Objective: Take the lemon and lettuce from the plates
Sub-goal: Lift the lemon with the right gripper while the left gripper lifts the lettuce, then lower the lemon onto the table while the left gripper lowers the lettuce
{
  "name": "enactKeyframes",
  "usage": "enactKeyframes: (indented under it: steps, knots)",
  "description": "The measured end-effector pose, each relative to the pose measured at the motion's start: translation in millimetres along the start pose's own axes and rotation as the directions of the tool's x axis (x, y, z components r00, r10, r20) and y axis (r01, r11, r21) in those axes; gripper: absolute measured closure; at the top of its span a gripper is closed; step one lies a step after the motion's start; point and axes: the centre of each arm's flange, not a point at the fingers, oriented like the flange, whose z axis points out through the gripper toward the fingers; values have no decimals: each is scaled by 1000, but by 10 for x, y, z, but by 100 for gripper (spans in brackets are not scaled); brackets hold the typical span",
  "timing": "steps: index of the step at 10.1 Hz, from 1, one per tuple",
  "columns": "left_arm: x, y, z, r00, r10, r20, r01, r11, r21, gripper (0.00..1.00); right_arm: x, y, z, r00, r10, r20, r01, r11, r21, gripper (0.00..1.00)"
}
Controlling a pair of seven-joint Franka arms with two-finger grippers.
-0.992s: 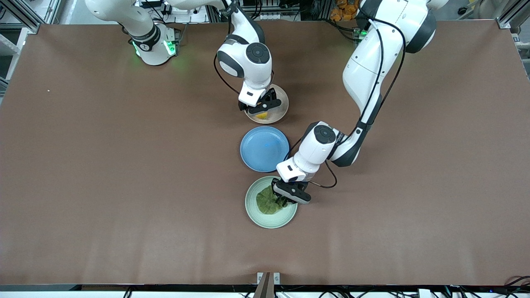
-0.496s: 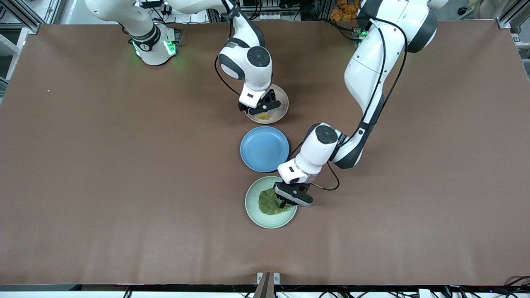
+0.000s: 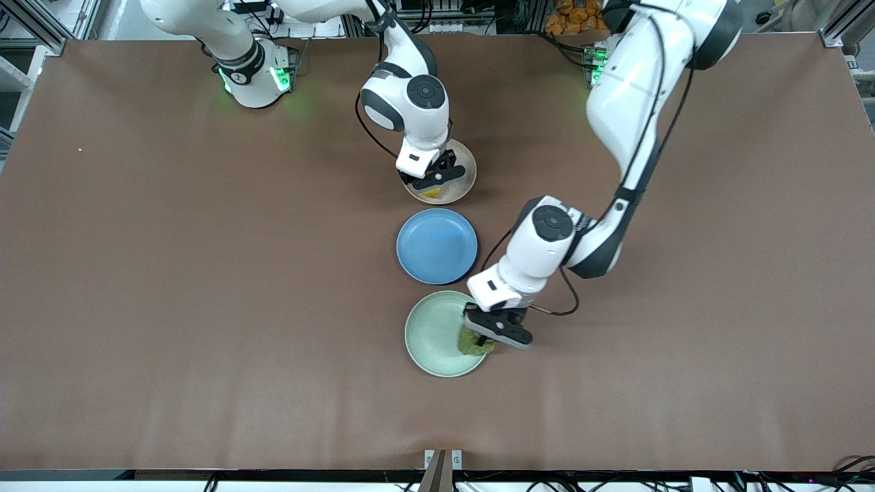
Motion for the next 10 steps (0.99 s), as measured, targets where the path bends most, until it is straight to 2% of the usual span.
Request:
enactKeyframes:
  steps: [2,4,6,7,10]
  knots:
    - [219,-611,-492,993,-75,88,69,995,65,99,11,-4,-17,1000,2,-3,-2,1000,4,36]
    - [228,-1678,-784,969,-191,156,169,975,143,99,53,16,-123,1000,27,-1,-27,999,20,36]
    - [-13,-2761,-927,920,-310,239,263,942,209,99,160,142,-350,998,67,15,-67,997,48,36]
    - [-145,-3171,-1065,890,-360,279,300,925,235,99,237,305,-482,996,78,39,-80,996,49,36]
    - [-574,-3744,-1028,840,-398,369,320,912,257,99,632,1237,-824,993,89,76,-93,994,53,36]
